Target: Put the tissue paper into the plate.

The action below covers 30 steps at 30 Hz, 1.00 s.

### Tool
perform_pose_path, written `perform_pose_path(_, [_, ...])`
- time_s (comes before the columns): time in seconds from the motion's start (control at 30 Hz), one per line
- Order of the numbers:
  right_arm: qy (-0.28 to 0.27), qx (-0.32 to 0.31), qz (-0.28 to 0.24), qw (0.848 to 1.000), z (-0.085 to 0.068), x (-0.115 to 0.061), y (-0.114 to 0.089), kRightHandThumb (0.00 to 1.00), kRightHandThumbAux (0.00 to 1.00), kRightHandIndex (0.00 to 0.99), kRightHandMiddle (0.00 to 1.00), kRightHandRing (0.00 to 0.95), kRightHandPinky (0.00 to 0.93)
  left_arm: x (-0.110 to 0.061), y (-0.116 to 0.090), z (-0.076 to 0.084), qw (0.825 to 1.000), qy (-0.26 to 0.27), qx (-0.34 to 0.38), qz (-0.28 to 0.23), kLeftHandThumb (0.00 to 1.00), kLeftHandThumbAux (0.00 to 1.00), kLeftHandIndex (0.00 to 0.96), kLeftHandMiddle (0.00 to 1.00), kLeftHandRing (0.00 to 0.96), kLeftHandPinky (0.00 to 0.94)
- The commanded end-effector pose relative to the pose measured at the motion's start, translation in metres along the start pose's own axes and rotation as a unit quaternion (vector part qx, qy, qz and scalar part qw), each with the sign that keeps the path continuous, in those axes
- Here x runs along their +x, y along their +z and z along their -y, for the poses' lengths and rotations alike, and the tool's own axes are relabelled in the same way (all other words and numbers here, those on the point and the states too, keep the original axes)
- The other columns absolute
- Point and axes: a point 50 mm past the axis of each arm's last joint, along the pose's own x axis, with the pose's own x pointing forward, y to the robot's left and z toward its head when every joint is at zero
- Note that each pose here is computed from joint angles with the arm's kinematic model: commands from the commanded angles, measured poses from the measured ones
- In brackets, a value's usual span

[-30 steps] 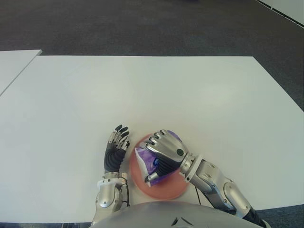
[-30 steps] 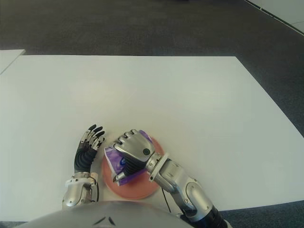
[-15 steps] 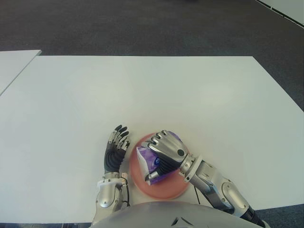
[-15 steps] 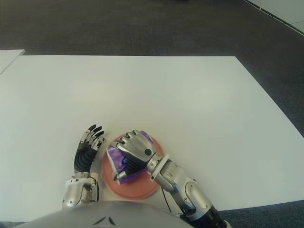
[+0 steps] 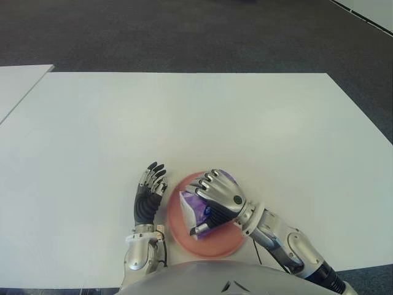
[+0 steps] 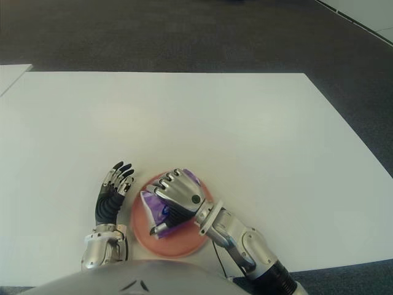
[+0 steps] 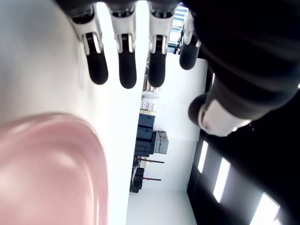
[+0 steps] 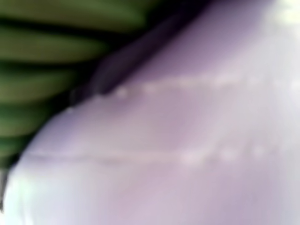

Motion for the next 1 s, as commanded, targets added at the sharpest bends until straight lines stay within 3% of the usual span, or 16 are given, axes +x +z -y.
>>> perform_pose_path(0.03, [0.010,-0.021,-0.007,1.000,-0.0012,-0.0030,-0.0053,0.128,0.496,0.014,0.050,0.036,0.038,0.0072,-0.0093,0.0050,0.999,0.025,-0.034,-0.026,0.314,0.643,0.186,0.219,0.237,0.252])
perform_pose_path(0.63, [0.069,-0.020,-0.033,0.997,-0.0001,-0.0053,-0.0072,0.070,0.447,0.000,0.000,0.000,0.000,0.0104,-0.0109,0.0011,0.997,0.029,-0.057,-0.042,0.347,0.549,0.199,0.251,0.310,0.362])
perform_pose_path(1.0, [0.067,-0.021,-0.045,0.997,0.0030,-0.0059,-0.0093,0.067,0.425,0.000,0.000,0.000,0.000,0.0118,-0.0105,0.0005,0.995,0.033,-0.080,-0.041,0.384,0.583,0.182,0.250,0.302,0.306])
